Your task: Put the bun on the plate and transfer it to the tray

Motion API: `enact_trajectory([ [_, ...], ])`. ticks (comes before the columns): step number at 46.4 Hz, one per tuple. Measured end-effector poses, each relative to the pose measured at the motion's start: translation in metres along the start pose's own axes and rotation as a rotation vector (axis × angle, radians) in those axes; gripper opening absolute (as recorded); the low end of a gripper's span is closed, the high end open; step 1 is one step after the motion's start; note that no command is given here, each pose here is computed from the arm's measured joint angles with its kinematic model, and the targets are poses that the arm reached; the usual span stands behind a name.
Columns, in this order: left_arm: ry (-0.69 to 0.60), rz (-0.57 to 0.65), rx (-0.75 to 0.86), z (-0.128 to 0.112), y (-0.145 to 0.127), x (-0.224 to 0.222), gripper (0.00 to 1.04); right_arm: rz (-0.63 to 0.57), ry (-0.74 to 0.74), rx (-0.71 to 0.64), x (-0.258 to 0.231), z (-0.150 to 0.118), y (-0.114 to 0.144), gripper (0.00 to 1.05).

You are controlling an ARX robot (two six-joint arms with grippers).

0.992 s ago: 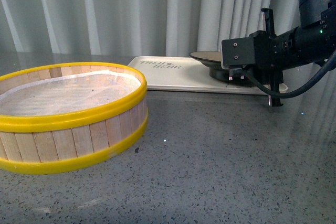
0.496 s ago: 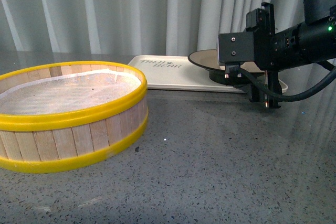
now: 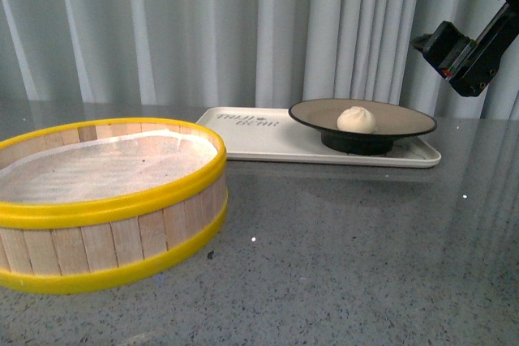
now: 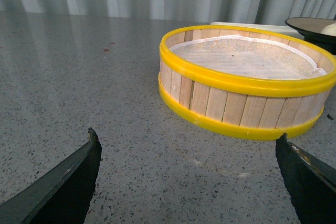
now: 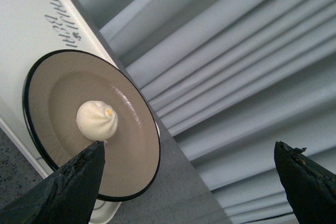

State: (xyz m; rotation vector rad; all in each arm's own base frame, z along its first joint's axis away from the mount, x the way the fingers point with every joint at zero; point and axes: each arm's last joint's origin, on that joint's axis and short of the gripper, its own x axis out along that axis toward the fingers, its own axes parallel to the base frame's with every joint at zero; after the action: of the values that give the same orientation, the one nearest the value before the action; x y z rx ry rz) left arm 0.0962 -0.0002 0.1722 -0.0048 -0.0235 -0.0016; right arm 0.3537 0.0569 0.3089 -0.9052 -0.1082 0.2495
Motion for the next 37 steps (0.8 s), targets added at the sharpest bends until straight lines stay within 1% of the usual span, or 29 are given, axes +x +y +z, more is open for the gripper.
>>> enact_trajectory([
  [4,0.0,-0.001,0.0,0.0,0.0,0.0,0.98,-0.009,0.009,0.075,-0.001,-0.002,-0.001,0.96],
  [7,0.0,0.0,0.0,0.0,0.0,0.0,0.98,0.002,0.018,0.101,0.0,-0.005,0.002,0.96],
  [8,0.0,0.0,0.0,0.0,0.0,0.0,0.98,-0.006,0.03,0.131,0.0,-0.005,0.004,0.95],
  [9,0.0,0.0,0.0,0.0,0.0,0.0,0.98,-0.036,0.052,0.175,-0.001,-0.006,0.005,0.92],
  [10,0.0,0.0,0.0,0.0,0.0,0.0,0.98,-0.103,0.092,0.246,-0.005,-0.008,0.007,0.87],
  [11,0.0,0.0,0.0,0.0,0.0,0.0,0.98,-0.139,0.111,0.311,-0.009,-0.01,0.01,0.84],
  [12,0.0,-0.001,0.0,0.0,0.0,0.0,0.98,-0.177,0.123,0.409,-0.016,-0.013,0.014,0.78],
  [14,0.0,0.002,0.0,0.0,0.0,0.0,0.98,-0.209,0.119,0.581,-0.03,-0.02,0.021,0.69],
  [18,0.0,0.0,0.0,0.0,0.0,0.0,0.98,-0.245,0.108,0.776,-0.059,-0.035,0.032,0.52],
  [22,0.0,0.0,0.0,0.0,0.0,0.0,0.98,-0.256,0.114,0.85,-0.084,-0.048,0.045,0.34],
  [25,0.0,0.0,0.0,0.0,0.0,0.0,0.98,-0.249,0.113,0.868,-0.096,-0.053,0.053,0.23],
  [29,0.0,0.0,0.0,0.0,0.0,0.0,0.98,-0.237,0.111,0.88,-0.107,-0.057,0.061,0.12],
  [31,0.0,0.0,0.0,0.0,0.0,0.0,0.98,-0.235,0.112,0.884,-0.114,-0.06,0.065,0.05],
  [33,0.0,0.0,0.0,0.0,0.0,0.0,0.98,-0.237,0.114,0.884,-0.12,-0.062,0.067,0.01],
  [37,0.0,0.0,0.0,0.0,0.0,0.0,0.98,-0.242,0.119,0.889,-0.132,-0.067,0.073,0.02],
])
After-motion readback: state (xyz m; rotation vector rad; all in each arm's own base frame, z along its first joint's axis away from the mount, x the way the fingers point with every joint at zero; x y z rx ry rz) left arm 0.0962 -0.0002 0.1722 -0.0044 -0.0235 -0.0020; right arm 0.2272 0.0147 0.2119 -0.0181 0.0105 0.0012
